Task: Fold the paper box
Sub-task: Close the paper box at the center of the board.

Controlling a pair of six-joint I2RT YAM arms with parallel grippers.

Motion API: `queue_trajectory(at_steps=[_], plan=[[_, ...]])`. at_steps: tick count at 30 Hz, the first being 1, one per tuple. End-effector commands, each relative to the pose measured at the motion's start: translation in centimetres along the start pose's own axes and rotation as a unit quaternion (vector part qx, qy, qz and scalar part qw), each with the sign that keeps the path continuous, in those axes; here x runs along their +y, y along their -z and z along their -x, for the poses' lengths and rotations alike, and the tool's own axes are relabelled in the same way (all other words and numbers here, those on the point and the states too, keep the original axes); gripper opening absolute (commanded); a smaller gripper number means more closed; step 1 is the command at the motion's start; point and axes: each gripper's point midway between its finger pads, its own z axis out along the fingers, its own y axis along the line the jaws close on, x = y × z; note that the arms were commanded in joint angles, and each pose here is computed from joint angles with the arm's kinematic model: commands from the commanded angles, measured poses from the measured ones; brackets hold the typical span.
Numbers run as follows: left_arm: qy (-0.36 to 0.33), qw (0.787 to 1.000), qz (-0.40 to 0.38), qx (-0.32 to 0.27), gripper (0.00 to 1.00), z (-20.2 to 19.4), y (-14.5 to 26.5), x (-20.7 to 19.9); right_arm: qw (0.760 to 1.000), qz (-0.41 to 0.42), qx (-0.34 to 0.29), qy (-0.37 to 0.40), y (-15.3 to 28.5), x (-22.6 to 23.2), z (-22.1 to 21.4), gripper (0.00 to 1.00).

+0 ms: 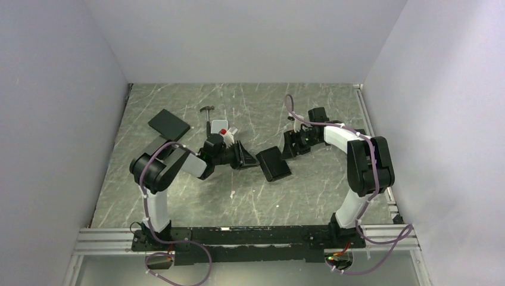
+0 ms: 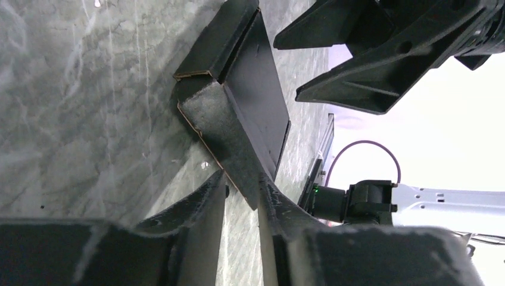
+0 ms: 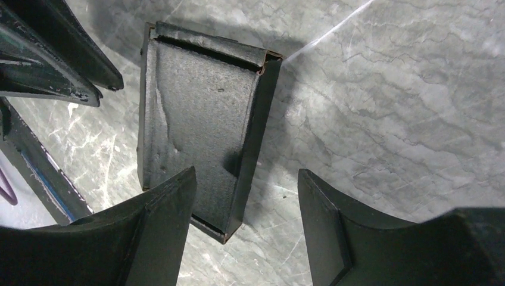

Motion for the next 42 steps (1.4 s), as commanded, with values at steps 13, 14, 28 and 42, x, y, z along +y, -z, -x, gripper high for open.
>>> queue_trajectory(at_steps=[13, 14, 28, 42], plan=[[-0.003, 0.998, 0.032, 0.051, 0.08, -0.7, -2.7, 1.7, 0.999, 0.007, 0.018, -0.026, -1.2, -0.4, -0.8, 0.58], [-0.002, 0.998, 0.029, 0.051, 0.07, -0.6, -3.0, 1.7, 0.999, 0.007, 0.020, -0.024, -1.3, -0.4, -0.8, 0.57], [0.008, 0.997, 0.036, 0.061, 0.04, -0.6, -4.0, 2.5, 0.999, -0.003, 0.048, -0.016, -2.4, -0.2, -1.7, 0.52], [0.004, 0.994, 0.098, 0.042, 0.13, -0.8, 0.5, 1.2, 0.998, -0.009, 0.051, -0.021, -2.6, -0.6, -1.9, 0.52]])
